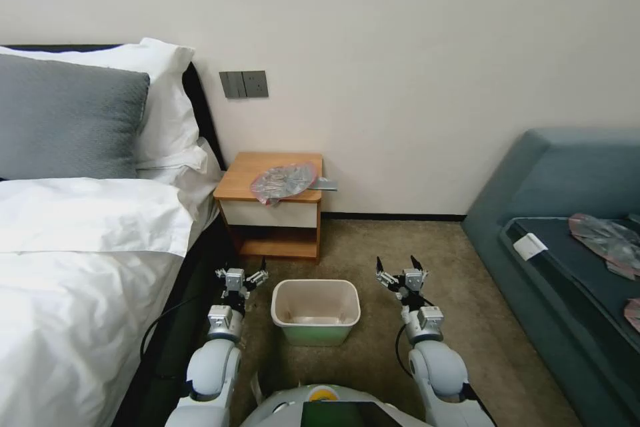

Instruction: Pick up the garbage bag from the table and place it over the trash can.

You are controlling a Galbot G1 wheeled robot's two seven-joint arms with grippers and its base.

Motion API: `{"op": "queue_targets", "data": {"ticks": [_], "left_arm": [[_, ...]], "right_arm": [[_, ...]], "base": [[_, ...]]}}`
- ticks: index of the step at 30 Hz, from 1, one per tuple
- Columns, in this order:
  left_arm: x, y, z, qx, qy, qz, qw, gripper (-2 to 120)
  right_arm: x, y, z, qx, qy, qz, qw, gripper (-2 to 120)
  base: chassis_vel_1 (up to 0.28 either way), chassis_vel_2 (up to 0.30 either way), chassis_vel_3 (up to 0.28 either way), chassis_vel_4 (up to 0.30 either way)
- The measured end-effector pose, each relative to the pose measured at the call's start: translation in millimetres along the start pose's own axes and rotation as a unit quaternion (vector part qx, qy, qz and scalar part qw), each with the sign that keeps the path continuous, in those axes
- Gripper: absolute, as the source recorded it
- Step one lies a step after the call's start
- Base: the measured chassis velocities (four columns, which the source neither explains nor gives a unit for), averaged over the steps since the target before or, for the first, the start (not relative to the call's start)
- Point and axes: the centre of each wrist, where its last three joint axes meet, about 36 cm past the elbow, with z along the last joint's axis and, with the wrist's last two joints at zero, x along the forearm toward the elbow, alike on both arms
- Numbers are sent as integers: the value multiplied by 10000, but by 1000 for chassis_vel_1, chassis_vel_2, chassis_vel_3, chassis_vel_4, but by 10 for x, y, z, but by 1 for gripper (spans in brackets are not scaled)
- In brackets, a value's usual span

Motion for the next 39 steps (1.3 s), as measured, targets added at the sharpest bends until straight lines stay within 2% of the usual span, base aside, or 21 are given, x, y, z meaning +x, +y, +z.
{"op": "queue_targets", "data": {"ticks": [14,18,19,22,23,26,30,33,34,36,39], "left_arm": [[4,4,-9,6,-4,-3,10000,100],[84,115,-282,62,-192,-146,9997,100],[84,115,-282,62,-192,-146,9997,100],[146,167,-473,91,-325,-197,9992,100],[146,167,-473,91,-325,-197,9992,100],[242,257,-746,105,-496,-260,9984,100],[284,274,-866,110,-586,-249,9979,100],[430,356,-1190,89,-705,-238,9972,100],[430,356,-1190,89,-705,-238,9972,100],[553,378,-1403,90,-756,-163,9970,100],[596,371,-1408,130,-717,-116,9973,100]], "right_arm": [[7,0,-9,-2,-3,3,10000,100],[121,-39,-247,-49,-129,118,9998,100],[121,-39,-247,-49,-129,118,9998,100],[215,-62,-429,-84,-230,184,9995,100],[215,-62,-429,-84,-230,184,9995,100],[329,-102,-668,-150,-345,279,9989,100],[445,-134,-891,-213,-448,354,9981,100],[633,-180,-1208,-267,-576,459,9969,100],[633,-180,-1208,-267,-576,459,9969,100],[736,-166,-1345,-402,-565,489,9964,100],[754,-151,-1353,-469,-506,459,9966,100]], "base": [[0,0,0,0],[0,0,0,0],[0,0,0,0],[0,0,0,0],[0,0,0,0],[0,0,0,0],[0,0,0,0],[0,0,0,0],[0,0,0,0],[0,0,0,0],[0,0,0,0]]}}
